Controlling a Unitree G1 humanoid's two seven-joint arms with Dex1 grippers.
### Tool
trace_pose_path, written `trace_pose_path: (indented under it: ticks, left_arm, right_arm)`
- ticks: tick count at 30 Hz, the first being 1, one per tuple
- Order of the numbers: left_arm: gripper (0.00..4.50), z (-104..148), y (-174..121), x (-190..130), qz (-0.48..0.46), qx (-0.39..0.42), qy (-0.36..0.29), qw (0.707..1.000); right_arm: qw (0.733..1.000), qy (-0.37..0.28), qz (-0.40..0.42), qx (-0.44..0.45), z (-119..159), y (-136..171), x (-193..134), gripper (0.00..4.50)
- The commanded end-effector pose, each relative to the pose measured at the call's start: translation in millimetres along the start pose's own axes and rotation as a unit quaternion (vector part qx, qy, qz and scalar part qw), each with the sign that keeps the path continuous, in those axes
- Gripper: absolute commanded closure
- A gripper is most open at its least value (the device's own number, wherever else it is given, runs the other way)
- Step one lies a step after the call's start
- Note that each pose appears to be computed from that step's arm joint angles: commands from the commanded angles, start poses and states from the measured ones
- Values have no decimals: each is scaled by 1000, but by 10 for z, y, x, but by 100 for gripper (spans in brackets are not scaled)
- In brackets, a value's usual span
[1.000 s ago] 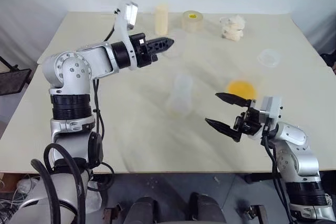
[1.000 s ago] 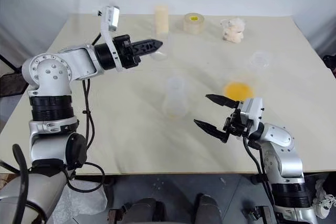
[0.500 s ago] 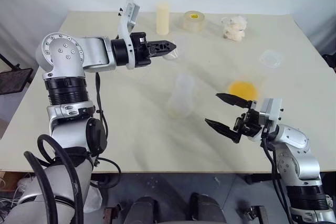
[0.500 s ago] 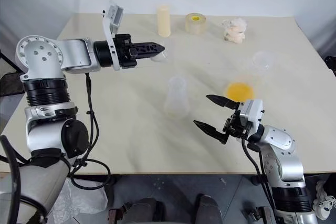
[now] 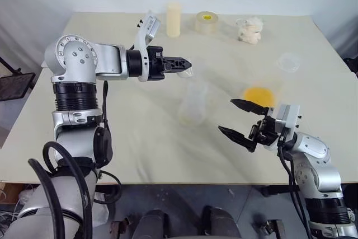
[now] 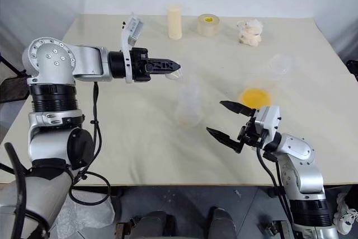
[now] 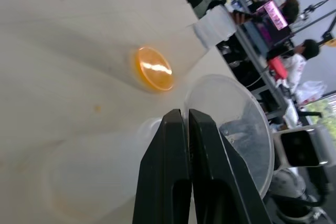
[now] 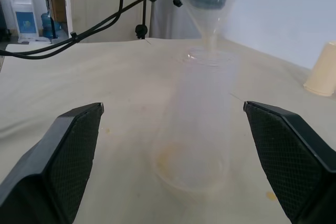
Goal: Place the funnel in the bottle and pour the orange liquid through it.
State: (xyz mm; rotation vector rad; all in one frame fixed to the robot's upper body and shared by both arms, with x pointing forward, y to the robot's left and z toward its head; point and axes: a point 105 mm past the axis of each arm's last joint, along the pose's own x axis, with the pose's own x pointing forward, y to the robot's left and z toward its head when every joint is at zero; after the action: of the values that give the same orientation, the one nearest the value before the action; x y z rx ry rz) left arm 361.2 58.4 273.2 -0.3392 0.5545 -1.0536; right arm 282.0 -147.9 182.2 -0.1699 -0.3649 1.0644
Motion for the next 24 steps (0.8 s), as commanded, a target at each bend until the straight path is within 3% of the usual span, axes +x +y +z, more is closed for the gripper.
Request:
trace_pose_path:
  ticks: [1, 8, 11, 23, 24]
  left_arm:
    - [448, 45, -35, 61, 0, 20, 11, 1000]
    - [448, 106, -47, 135, -9, 8, 22, 1000]
    - [376, 144, -79, 136, -17, 12, 20, 1000]
    - [4, 221, -150, 62, -24, 33, 19, 999]
    - [1, 236, -153, 46, -23, 35, 16, 999]
  right_arm:
    - [1000, -11, -1, -22, 111, 20, 3, 0]
    - [1000, -11, -8, -26, 114, 20, -6, 0]
    - [1000, -9, -12, -27, 114, 20, -15, 0]
    - [999, -3, -18, -32, 122, 2, -44, 0]
    - [999, -3, -18, -33, 124, 1, -46, 0]
